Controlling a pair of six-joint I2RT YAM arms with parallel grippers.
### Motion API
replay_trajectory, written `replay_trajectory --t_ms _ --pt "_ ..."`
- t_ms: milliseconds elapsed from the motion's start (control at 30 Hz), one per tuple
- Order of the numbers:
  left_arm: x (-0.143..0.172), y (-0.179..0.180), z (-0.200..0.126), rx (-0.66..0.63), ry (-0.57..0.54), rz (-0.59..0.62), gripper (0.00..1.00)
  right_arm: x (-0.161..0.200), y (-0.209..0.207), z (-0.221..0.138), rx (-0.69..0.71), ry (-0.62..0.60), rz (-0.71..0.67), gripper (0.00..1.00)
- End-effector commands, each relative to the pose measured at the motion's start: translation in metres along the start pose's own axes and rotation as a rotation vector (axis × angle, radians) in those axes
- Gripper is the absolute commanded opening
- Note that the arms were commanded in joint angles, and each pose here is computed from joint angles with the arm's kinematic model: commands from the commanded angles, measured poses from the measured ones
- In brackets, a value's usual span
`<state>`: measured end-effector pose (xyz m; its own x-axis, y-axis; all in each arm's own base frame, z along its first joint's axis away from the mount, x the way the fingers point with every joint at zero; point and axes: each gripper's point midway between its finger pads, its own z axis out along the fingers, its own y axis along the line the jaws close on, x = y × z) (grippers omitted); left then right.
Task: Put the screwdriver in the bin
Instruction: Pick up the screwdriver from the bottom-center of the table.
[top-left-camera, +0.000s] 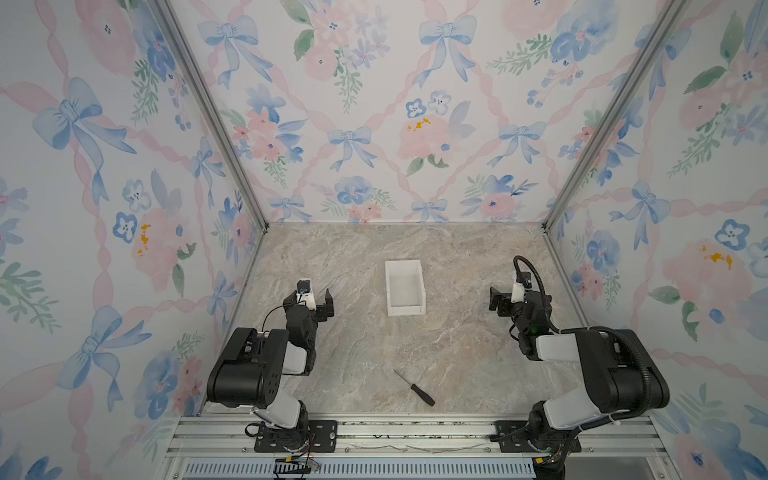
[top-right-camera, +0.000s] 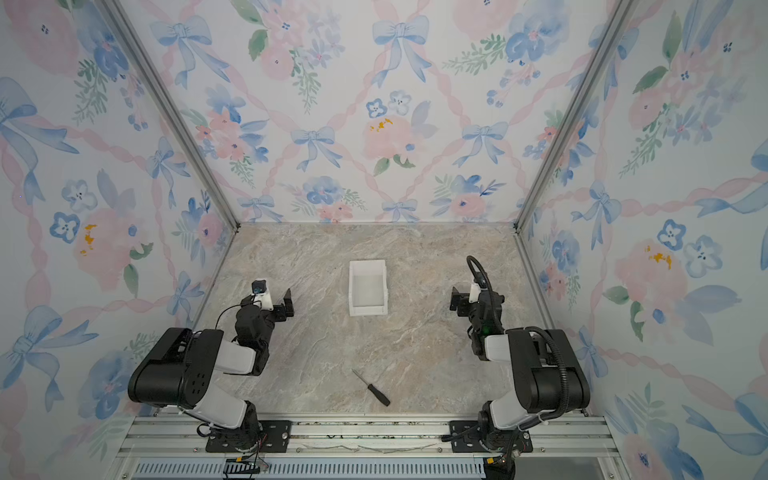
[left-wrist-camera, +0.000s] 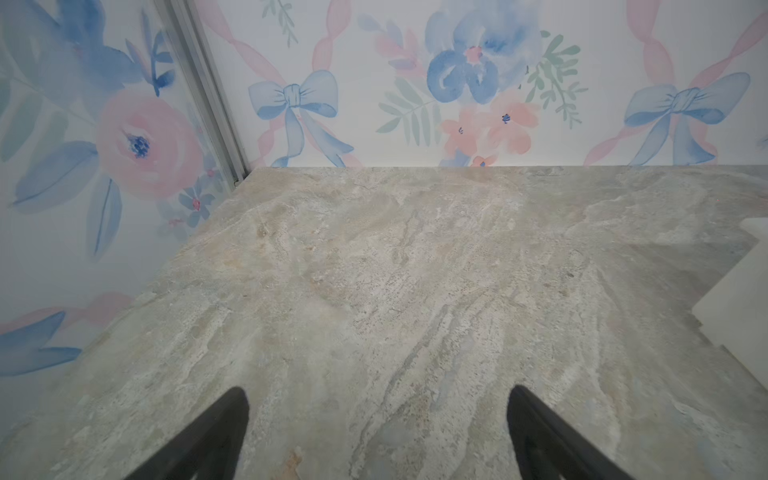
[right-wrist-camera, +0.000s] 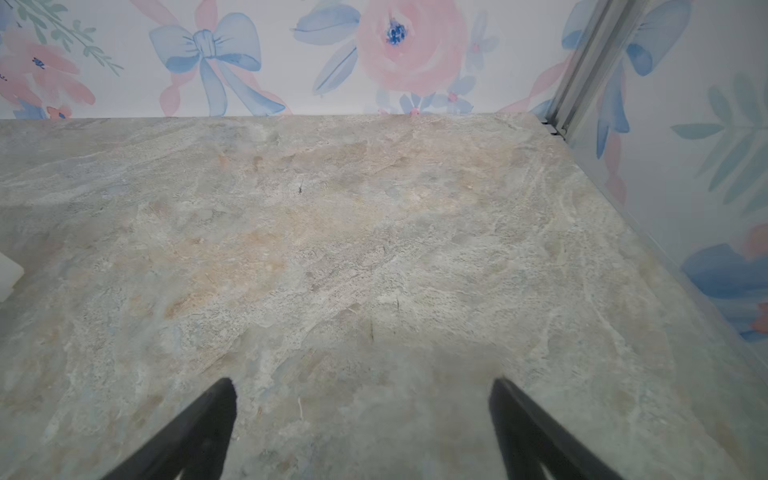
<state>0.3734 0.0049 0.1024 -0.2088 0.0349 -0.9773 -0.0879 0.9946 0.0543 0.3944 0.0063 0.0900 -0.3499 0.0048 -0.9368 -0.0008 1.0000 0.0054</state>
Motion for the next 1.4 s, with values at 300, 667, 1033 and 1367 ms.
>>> replay_trajectory --t_ms 300,667,1033,1367 --pt "-0.006 0.003 0.001 -0.015 -0.023 0.011 0.98 -0.009 -0.001 0.003 -0.006 -0.024 -0.002 0.97" --pt "-0.006 0.003 0.001 -0.014 -0.021 0.011 0.98 -0.009 0.0 0.003 -0.007 -0.023 -0.003 0.97" --pt "-0.007 -0.003 0.003 0.029 -0.02 0.025 0.98 -0.009 0.0 0.003 -0.008 -0.023 -0.004 0.97" --pt "-0.019 -0.011 0.03 0.095 0.144 0.044 0.98 -0.04 -0.008 -0.005 0.12 0.06 -0.037 0.97"
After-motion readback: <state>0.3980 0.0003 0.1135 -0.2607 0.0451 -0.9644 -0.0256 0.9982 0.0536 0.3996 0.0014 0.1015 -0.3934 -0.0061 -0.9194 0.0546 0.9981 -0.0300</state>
